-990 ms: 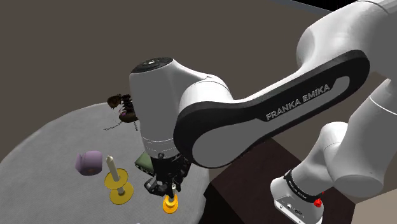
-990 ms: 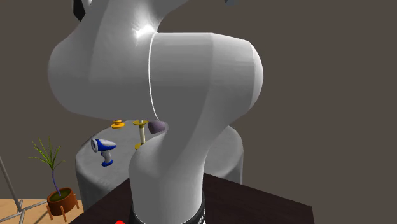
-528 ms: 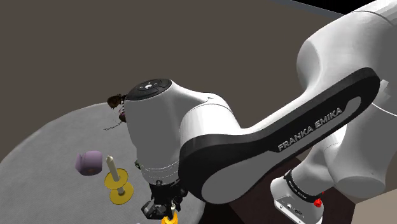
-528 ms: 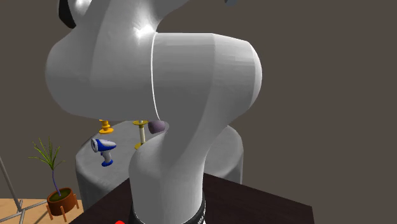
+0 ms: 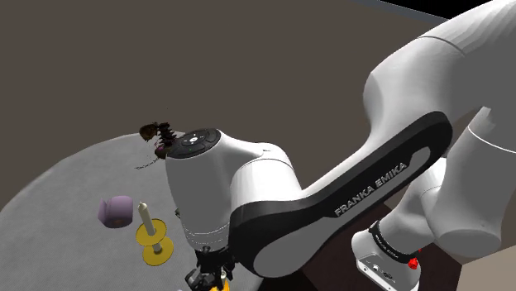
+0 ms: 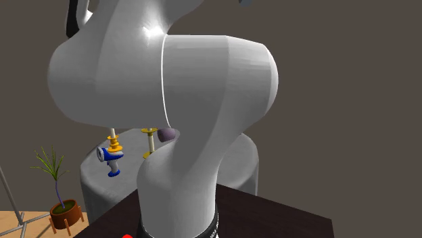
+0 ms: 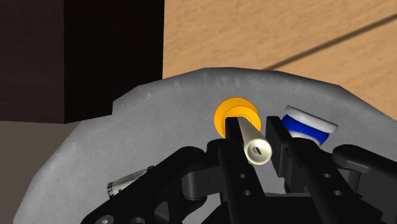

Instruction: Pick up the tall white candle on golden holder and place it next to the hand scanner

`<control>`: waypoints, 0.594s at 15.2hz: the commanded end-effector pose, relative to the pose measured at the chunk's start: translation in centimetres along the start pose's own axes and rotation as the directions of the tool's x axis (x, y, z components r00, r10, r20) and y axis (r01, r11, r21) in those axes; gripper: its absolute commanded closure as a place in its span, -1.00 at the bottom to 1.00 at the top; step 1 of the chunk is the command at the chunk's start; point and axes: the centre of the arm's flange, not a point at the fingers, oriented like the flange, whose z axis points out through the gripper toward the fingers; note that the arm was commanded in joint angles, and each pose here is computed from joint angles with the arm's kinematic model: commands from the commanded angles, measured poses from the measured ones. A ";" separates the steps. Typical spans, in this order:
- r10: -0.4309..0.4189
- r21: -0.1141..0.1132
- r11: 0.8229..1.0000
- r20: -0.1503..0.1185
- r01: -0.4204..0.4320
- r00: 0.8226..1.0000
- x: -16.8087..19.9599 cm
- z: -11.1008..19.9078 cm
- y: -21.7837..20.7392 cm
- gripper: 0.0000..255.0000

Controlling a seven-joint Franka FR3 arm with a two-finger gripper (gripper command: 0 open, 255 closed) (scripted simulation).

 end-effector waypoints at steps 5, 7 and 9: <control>0.000 0.000 1.000 0.000 0.000 1.000 0.9 3.0 0.0 1.00; 0.000 0.000 1.000 0.000 0.000 1.000 1.2 4.0 0.0 1.00; 0.000 0.000 1.000 0.000 0.000 1.000 1.5 5.1 0.0 1.00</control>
